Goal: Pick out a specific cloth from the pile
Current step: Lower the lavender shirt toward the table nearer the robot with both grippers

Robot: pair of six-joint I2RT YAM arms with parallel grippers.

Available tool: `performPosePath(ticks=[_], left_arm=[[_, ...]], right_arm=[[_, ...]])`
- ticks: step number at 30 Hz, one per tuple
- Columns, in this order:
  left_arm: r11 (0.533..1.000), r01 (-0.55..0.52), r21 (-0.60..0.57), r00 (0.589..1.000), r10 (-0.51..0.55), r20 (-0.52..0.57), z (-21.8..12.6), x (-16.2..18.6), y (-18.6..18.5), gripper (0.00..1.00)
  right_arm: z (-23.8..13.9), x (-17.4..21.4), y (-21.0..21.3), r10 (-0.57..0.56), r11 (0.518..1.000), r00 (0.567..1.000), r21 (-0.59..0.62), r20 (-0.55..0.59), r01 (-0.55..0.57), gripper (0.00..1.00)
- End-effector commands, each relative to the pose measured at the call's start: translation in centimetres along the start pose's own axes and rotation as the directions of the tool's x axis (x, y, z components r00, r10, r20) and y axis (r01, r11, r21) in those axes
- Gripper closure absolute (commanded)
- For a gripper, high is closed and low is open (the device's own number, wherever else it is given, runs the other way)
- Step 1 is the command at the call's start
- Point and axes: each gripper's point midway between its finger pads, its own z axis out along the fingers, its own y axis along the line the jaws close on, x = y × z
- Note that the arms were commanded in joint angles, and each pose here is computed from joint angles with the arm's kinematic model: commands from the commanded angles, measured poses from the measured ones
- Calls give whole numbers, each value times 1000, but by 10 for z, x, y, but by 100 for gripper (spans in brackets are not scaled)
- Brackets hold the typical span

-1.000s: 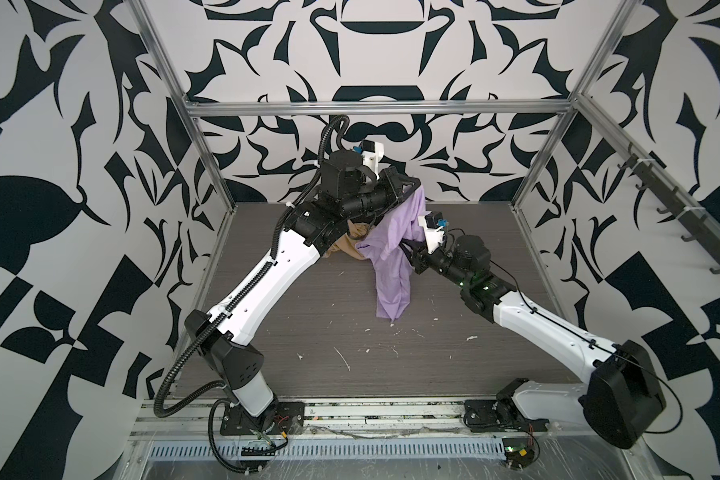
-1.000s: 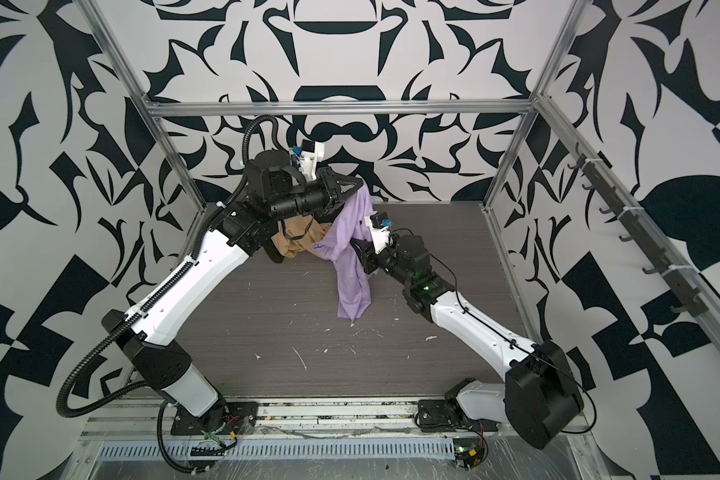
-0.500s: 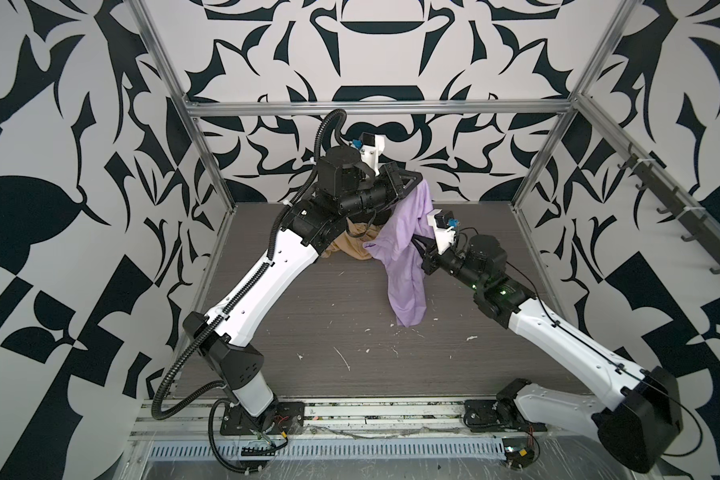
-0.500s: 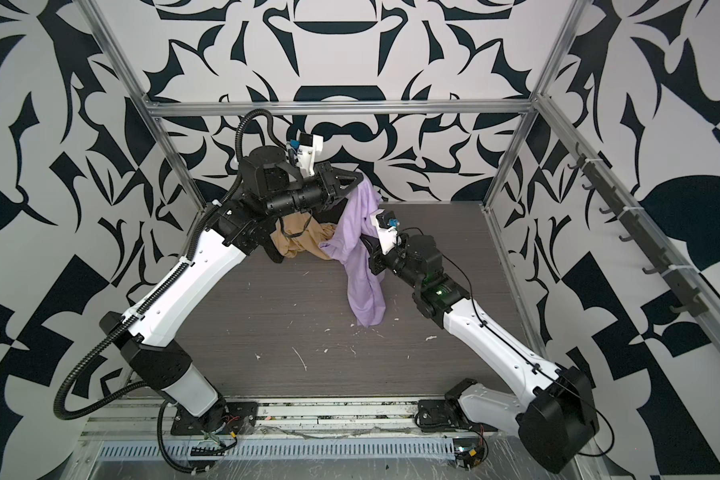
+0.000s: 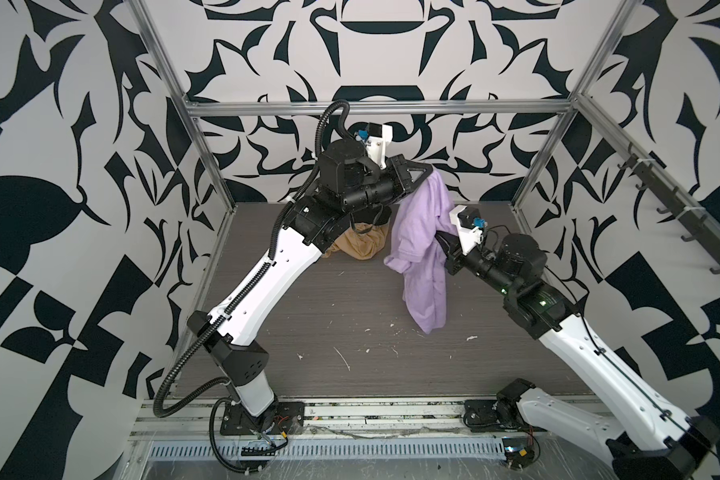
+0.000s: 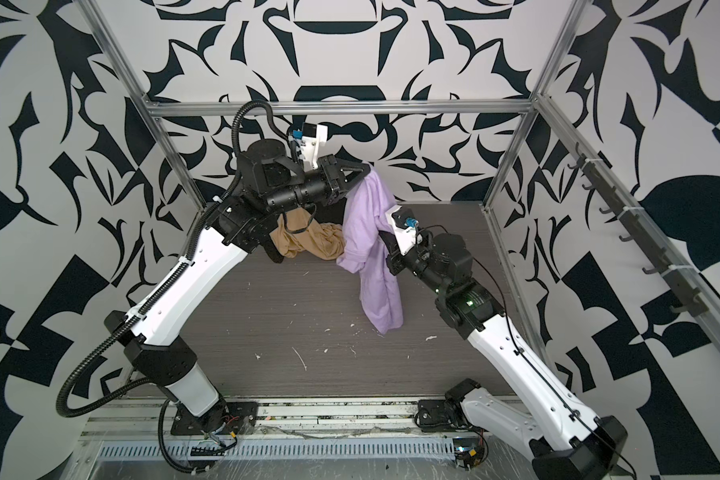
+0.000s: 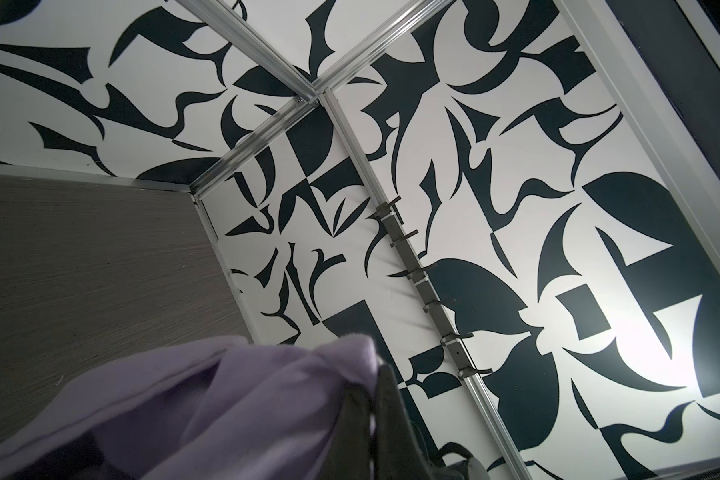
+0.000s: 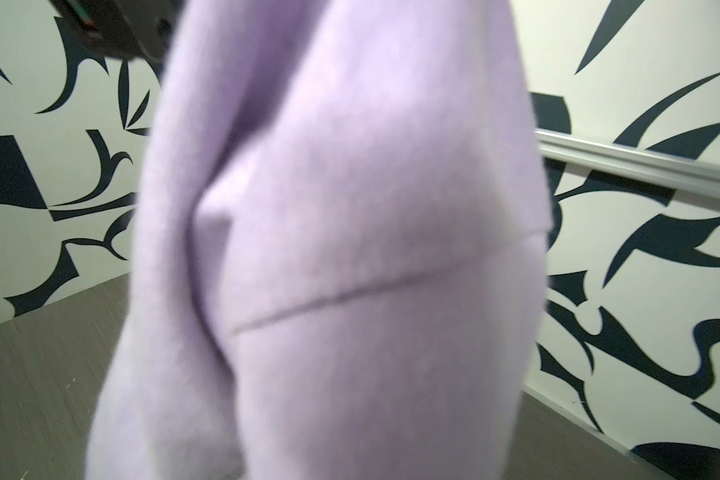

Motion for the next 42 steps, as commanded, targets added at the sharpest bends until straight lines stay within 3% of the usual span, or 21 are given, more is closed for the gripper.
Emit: performPosePath(ticks=[1,11,18,33,42], left_arm=[[1000,-12,1,1000,12,-13,6,6,-3,100],[998,39,-40,998,-41,-48,10,25,21,100],[992,97,-79,991,-104,-89,4,51,50,100],[951,169,-259,980,-190,-56,-48,85,127,100],[909,217,-356,969,-245,-34,-77,100,170,100]], right_arm=[[-27,-49,-15,-64,996,991,74,115,56,100],[-49,-48,-27,-75,992,992,111,97,64,100],[-43,-26,-9,21,1000,994,4,104,-21,100],[-18,43,20,233,961,971,-142,-41,-237,100],[-7,82,54,259,940,955,-190,-143,-284,100]])
